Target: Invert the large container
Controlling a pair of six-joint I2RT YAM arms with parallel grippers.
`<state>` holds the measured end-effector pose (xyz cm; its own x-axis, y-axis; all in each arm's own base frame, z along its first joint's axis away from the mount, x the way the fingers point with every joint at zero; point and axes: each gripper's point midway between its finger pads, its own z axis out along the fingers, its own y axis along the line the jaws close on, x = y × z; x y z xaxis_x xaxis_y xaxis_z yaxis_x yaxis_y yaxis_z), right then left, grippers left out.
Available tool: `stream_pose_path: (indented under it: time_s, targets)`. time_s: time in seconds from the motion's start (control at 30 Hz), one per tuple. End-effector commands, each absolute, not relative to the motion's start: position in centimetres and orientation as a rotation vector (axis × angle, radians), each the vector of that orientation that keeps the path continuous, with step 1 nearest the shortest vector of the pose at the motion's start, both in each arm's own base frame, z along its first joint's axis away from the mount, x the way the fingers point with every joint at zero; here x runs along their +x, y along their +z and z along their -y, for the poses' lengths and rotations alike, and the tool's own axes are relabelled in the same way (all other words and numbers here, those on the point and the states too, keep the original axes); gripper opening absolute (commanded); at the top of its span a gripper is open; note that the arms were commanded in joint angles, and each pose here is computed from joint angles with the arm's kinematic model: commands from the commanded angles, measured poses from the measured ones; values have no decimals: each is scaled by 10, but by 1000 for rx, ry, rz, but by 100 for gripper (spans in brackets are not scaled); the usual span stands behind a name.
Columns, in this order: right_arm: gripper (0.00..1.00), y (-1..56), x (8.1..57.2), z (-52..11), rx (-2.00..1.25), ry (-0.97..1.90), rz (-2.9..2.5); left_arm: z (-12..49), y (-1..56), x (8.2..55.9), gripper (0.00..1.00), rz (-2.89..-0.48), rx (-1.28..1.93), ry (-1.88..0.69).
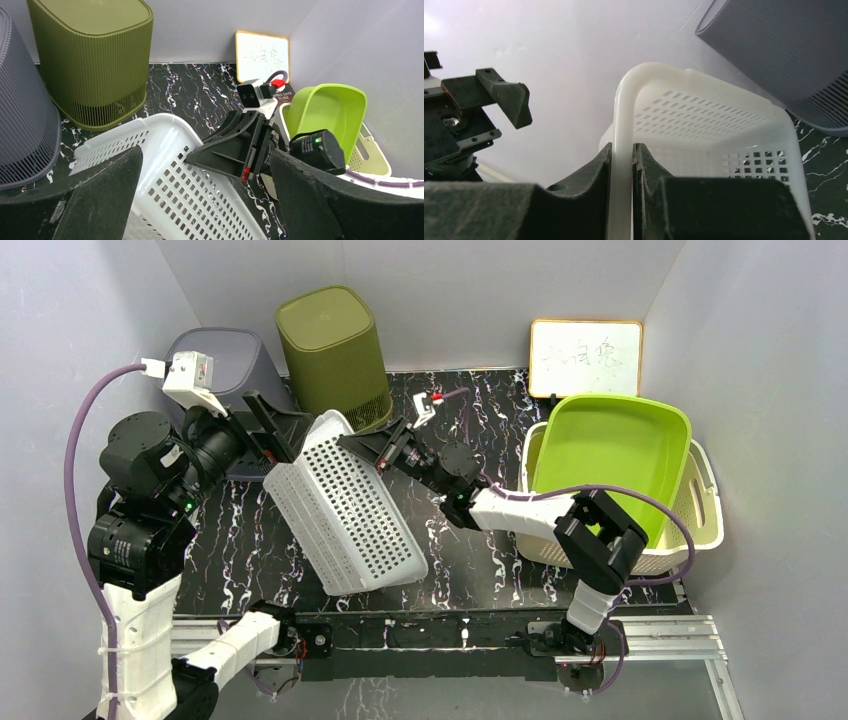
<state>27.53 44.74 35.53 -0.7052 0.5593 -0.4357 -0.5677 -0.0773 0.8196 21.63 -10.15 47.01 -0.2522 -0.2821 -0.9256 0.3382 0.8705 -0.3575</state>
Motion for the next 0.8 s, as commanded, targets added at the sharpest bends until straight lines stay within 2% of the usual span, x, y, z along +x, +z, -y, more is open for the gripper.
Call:
stream_pose_path:
  time_s: [0.0,0.6,0.77]
  targets:
    - [0,380,285,-412,203,1920,-1189,98,477,210,98,-1710,49,-571]
    - [0,231,327,-354,374,1222,-1618,103,456,212,98,-1736,47,-600]
    - [0,183,336,-342,440,1132,-1709,103,449,213,98,-1751,47,-597]
